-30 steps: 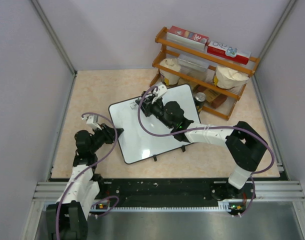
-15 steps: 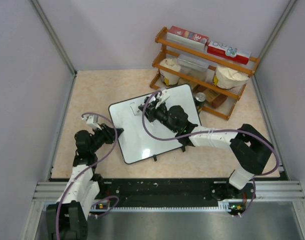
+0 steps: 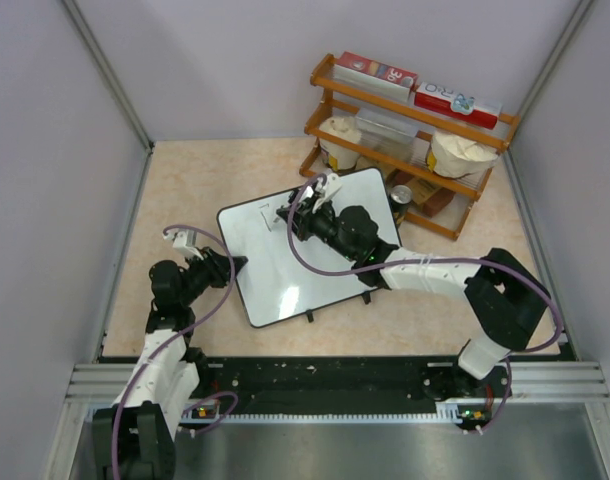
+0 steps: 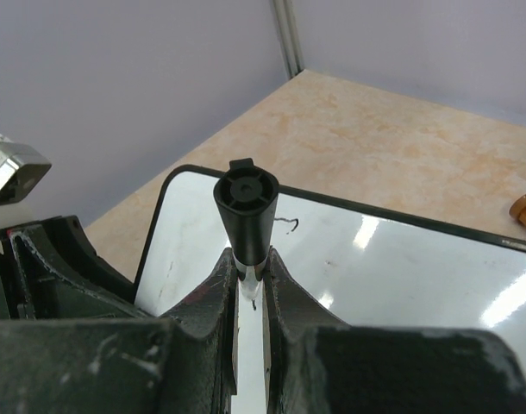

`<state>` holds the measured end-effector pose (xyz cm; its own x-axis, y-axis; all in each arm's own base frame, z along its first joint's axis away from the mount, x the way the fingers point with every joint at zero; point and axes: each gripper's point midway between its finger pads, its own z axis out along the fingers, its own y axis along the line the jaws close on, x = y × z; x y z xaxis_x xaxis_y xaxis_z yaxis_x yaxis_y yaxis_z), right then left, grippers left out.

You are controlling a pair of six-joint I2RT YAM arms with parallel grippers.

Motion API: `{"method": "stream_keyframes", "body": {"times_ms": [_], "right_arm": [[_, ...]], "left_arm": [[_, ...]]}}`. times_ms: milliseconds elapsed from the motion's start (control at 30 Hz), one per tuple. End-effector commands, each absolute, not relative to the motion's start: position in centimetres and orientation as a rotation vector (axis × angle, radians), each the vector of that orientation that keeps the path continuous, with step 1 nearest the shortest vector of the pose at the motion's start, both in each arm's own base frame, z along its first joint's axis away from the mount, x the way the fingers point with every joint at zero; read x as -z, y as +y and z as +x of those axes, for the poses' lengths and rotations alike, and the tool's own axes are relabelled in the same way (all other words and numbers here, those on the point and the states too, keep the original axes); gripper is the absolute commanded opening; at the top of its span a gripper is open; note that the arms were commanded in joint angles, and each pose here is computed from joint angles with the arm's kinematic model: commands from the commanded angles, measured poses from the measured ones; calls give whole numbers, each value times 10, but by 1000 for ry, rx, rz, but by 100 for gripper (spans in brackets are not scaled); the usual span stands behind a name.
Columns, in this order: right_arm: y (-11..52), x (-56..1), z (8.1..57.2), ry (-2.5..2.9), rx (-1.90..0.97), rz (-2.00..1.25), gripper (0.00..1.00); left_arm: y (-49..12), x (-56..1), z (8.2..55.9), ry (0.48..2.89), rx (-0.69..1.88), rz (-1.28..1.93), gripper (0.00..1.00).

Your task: Write a sentence on the whiteboard

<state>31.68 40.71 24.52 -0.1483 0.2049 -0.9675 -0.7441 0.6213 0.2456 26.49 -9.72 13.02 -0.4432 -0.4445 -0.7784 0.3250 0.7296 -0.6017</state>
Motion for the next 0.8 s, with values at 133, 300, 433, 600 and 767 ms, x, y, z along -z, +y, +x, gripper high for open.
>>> {"method": "stream_keyframes", "body": {"times_ms": [133, 300, 433, 600, 767], "right_arm": [[409, -310, 321, 1358, -965, -426, 0], [412, -310, 326, 1365, -957, -423, 0], [413, -302, 335, 1383, -938, -416, 0], [414, -288, 346, 1425, -904, -412, 0], [414, -272, 346, 1458, -909, -420, 0]], "left_arm": [[-91, -131, 271, 1801, 799, -43, 0], [-91, -130, 271, 1803, 800, -43, 0], [-91, -131, 271, 1800, 800, -41, 0], [-91, -131, 271, 1799, 799, -41, 0], [-91, -131, 271, 1801, 800, -42, 0]]}}
